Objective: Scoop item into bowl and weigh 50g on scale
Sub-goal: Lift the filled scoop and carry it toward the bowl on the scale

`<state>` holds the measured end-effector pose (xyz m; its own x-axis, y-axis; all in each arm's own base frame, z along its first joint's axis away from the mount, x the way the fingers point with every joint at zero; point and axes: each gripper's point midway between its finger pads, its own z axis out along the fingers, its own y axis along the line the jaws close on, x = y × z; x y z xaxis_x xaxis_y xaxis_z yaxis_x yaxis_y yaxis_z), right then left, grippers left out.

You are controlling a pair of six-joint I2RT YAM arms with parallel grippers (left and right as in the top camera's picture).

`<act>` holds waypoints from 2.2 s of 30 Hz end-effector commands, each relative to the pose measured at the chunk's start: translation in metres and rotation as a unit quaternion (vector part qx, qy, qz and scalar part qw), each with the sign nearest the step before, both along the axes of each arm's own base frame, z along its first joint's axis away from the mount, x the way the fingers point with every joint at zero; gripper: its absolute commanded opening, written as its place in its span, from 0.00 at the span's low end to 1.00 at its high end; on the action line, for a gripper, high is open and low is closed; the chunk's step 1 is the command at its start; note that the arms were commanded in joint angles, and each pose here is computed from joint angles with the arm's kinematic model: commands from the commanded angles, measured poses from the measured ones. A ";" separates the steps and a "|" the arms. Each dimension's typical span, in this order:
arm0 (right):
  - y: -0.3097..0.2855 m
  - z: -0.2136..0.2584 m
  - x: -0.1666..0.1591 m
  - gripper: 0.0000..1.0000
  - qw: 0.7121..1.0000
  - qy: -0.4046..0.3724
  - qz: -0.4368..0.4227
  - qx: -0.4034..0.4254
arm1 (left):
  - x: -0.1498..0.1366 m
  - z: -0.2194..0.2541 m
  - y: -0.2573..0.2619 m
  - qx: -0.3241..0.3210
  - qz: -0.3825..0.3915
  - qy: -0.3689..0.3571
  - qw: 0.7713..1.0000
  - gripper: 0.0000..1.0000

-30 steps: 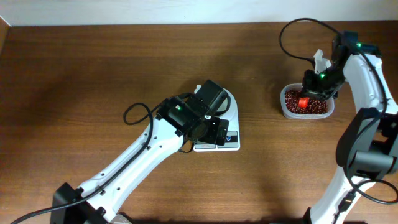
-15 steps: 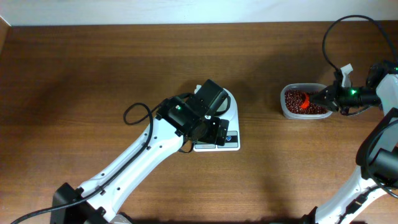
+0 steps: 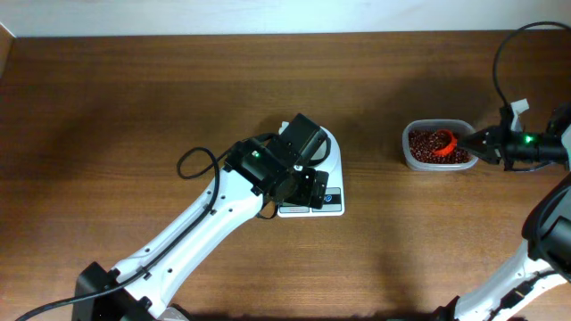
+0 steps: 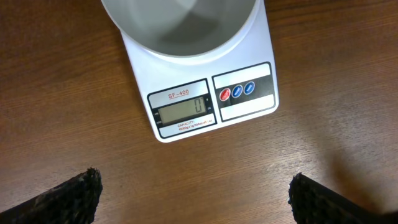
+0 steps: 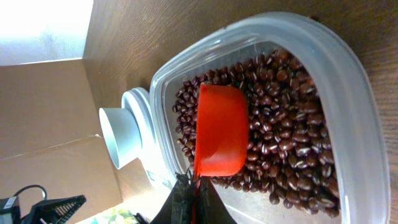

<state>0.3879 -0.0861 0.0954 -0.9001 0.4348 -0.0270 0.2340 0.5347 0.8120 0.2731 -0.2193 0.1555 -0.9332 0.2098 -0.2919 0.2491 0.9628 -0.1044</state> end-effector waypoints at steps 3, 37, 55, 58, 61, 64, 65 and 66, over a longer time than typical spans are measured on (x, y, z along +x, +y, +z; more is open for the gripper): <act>-0.010 0.008 -0.003 0.04 0.999 -0.012 -0.026 0.041 | 0.003 0.002 -0.001 0.001 0.006 -0.006 1.000 0.99; 0.024 0.050 -0.002 0.04 0.986 -0.100 0.010 0.130 | 0.003 0.002 -0.001 0.001 0.006 -0.006 1.000 0.99; 0.274 0.068 0.008 0.05 0.922 -0.166 0.292 0.194 | 0.003 0.002 -0.001 0.001 0.006 -0.006 1.000 0.99; 0.282 0.066 0.011 0.05 0.915 -0.190 0.305 0.183 | 0.003 0.002 -0.001 0.001 0.006 -0.006 1.000 0.99; 0.277 0.045 0.014 0.04 0.925 -0.179 0.312 0.122 | 0.003 0.002 -0.001 0.001 0.006 -0.006 1.000 0.99; 0.274 0.041 0.017 0.04 0.937 -0.148 0.300 0.100 | 0.003 0.002 -0.001 0.001 0.006 -0.006 1.000 0.99; 0.274 0.050 0.018 0.04 0.936 -0.154 0.301 0.095 | 0.003 0.002 -0.001 0.001 0.006 -0.006 1.000 0.99; 0.274 0.054 0.018 0.04 0.937 -0.154 0.302 0.086 | 0.003 0.002 -0.001 0.001 0.006 -0.006 1.000 0.99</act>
